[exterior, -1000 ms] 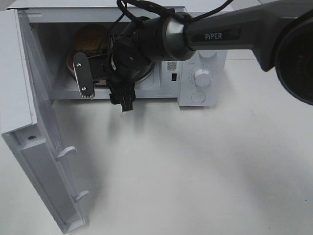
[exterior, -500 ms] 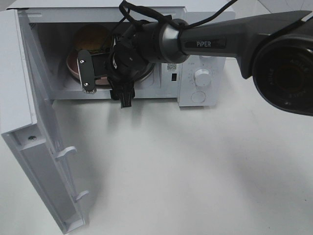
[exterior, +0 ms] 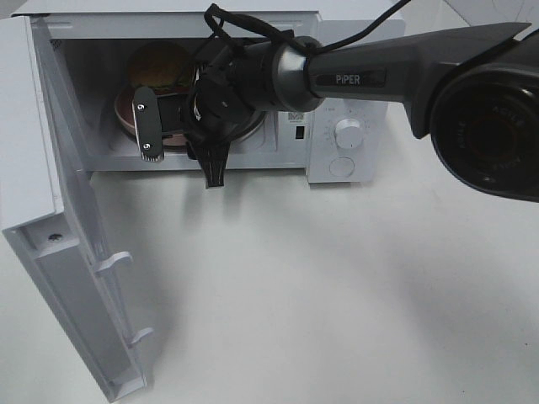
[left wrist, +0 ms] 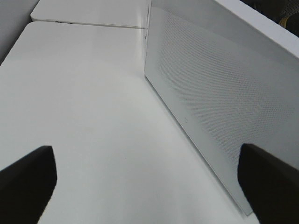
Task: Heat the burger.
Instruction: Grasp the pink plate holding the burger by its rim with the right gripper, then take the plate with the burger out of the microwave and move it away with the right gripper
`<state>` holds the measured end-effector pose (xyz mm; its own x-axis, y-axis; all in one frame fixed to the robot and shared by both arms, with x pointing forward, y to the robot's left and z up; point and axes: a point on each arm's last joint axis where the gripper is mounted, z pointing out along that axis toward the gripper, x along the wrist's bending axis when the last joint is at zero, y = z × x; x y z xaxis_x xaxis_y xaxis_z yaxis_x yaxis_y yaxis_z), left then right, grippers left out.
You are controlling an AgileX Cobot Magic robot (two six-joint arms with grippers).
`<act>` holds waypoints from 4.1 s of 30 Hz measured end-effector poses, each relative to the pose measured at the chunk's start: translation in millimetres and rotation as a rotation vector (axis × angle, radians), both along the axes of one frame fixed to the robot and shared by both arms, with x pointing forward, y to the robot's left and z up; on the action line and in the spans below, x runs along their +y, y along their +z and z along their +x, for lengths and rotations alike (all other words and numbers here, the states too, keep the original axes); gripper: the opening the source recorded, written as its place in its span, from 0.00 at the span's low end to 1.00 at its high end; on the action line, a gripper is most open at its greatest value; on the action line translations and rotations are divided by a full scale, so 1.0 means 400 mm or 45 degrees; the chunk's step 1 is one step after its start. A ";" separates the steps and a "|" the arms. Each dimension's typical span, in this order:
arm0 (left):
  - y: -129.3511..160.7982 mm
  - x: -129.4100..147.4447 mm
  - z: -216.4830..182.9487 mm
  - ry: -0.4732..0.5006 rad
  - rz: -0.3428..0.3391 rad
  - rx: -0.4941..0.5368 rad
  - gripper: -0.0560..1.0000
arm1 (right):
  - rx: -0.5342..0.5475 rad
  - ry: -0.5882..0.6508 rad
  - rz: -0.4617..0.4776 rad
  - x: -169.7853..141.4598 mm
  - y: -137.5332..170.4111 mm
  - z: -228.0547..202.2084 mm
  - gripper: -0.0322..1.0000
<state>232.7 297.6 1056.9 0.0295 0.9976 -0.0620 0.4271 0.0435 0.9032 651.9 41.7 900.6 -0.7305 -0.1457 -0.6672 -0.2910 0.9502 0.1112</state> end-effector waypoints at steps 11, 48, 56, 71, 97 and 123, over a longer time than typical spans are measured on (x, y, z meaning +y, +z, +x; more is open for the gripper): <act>0.000 0.000 0.000 0.000 0.000 0.000 0.97 | 0.037 -0.017 0.038 0.005 -0.013 -0.004 0.11; 0.000 0.000 0.000 0.000 0.000 0.000 0.97 | 0.085 0.153 -0.148 -0.059 0.039 -0.108 0.11; 0.000 0.000 0.000 0.000 0.000 0.000 0.97 | 0.087 0.207 -0.159 -0.074 0.047 -0.164 0.11; 0.000 0.000 0.000 0.000 0.000 0.000 0.97 | 0.075 0.307 -0.115 -0.137 0.084 -0.292 0.11; 0.000 0.000 0.000 0.000 0.000 0.000 0.97 | 0.073 0.348 -0.073 -0.290 0.129 -0.457 0.11; 0.000 0.000 0.000 0.000 0.000 0.000 0.97 | 0.058 0.289 -0.105 -0.481 0.199 -0.629 0.11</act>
